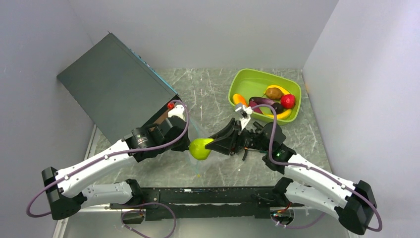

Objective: Place the food in the zip-top bag and seal the zipper
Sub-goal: Place the fake fruit in the zipper food storage bag.

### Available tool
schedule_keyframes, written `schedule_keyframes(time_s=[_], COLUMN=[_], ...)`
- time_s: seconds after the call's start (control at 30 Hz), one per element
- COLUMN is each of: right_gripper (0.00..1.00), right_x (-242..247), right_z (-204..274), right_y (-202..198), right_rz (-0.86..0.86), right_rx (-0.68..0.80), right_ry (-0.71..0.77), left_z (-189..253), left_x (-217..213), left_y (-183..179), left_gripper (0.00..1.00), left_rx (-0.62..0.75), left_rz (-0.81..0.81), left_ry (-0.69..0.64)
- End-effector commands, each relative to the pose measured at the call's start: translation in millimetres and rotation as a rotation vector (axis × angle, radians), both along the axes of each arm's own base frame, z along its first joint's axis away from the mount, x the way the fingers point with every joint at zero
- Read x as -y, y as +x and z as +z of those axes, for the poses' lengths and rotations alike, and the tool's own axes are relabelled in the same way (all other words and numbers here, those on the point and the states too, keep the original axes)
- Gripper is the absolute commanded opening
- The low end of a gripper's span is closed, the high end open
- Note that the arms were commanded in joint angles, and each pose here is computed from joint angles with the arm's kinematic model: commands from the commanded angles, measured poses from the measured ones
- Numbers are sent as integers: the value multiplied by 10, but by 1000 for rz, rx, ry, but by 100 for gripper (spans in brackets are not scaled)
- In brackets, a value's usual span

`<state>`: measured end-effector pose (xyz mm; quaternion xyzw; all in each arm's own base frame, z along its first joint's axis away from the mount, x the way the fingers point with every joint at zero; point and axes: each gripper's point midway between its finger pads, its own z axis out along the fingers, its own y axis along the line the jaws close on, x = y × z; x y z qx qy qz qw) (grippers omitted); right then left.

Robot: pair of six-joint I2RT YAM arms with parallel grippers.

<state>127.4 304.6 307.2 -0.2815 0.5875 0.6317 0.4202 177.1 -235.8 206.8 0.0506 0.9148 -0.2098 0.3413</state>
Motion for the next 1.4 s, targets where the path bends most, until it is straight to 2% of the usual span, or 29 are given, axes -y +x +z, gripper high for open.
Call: schedule_keyframes(time_s=[0.0,0.3,0.5,0.77,0.93,1.17,1.23,1.37], right_gripper=[0,0,0,0,0,1,17,63], right_x=[-16,-42,138,248,239,131,130,123], right_z=[147,-121,-467,-639,-580,-594,-625,-631], right_y=[35,178,479,512,504,475,484,487], right_rz=[-88,-210,-425,-480,-477,-503,-516,-513], right_rx=[84,8,-62,-98,-68,52,76,99], right_ry=[104,65,-32,-56,-78,-231,-286,-332], left_z=[268,273,371,347,339,324,310,305], left_x=[136,239,263,199,231,243,207,151], left_y=[54,50,13,-14,-12,19,25,37], left_gripper=[0,0,0,0,0,0,0,0], left_rx=[42,30,53,52,48,42,40,45], left_rz=[7,-1,-14,-3,-12,-8,6,22], left_ry=[-120,-170,-249,-251,-250,-221,-204,-184])
